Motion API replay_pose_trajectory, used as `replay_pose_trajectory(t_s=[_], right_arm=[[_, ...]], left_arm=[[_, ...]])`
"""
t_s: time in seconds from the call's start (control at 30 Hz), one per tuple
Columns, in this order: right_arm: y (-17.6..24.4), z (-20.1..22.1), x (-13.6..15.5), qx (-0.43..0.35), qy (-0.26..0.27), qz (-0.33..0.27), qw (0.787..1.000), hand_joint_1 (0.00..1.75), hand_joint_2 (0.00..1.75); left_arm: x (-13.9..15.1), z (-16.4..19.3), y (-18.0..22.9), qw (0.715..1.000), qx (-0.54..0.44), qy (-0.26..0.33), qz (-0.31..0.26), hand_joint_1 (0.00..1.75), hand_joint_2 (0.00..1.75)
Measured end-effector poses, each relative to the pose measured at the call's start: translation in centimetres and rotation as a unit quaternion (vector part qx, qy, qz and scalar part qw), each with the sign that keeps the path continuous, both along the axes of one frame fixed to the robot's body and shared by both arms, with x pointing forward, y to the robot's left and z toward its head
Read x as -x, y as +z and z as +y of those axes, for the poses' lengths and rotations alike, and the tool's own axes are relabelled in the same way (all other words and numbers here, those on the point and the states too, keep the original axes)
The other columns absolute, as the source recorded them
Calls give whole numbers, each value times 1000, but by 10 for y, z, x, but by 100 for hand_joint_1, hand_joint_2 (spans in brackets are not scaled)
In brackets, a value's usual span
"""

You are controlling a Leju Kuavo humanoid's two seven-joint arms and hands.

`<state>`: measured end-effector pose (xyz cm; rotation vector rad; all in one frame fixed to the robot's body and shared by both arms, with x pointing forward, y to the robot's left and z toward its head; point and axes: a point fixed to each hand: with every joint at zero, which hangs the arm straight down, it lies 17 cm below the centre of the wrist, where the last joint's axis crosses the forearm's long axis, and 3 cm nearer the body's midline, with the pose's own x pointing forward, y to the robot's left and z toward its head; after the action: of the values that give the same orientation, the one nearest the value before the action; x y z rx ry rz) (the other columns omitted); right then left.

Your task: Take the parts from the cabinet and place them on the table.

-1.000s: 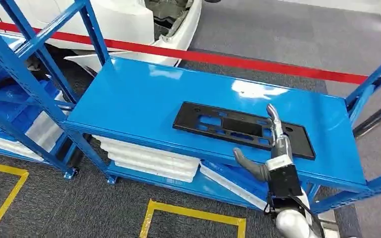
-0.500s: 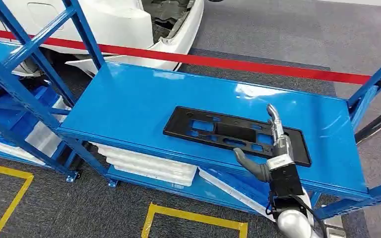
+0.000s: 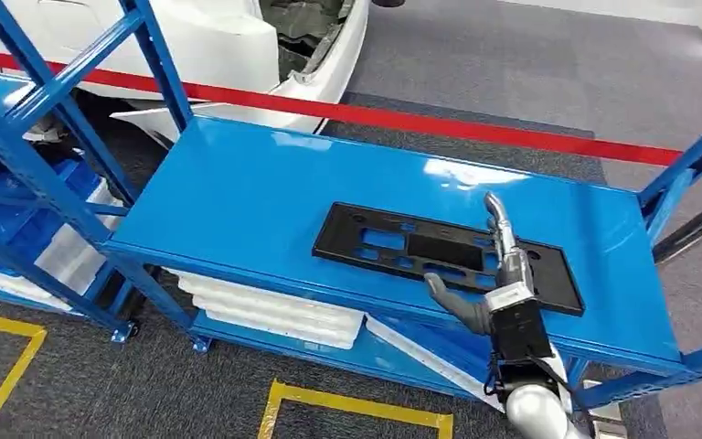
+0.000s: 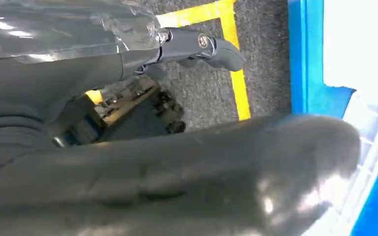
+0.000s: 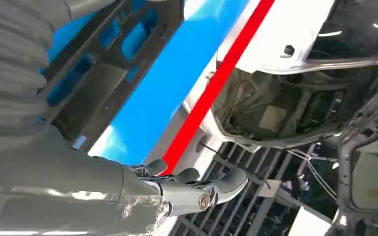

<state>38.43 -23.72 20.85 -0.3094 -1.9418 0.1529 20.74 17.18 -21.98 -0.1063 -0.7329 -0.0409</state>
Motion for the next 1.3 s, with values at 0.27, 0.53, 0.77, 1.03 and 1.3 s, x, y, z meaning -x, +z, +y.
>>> replay_pose_trajectory(t_s=[0.27,0.53,0.77,1.03,1.3], right_arm=[[-2,1,0,0,2,5,1000,0,175],[-3,1,0,1,4,5,1000,0,175],[-4,1,-1,-1,4,9,1000,0,175],[-6,1,-1,2,6,12,1000,0,175],[-29,12,-7,64,39,72,995,0,175]], left_arm=[[0,-1,0,1000,0,-4,-1,0,0],[-1,-2,1,1000,0,-8,-2,0,0],[-1,-3,1,1000,1,-12,-2,0,0],[-4,-3,2,1000,1,-11,-4,0,0],[-5,-3,2,1000,1,-10,-5,0,0]])
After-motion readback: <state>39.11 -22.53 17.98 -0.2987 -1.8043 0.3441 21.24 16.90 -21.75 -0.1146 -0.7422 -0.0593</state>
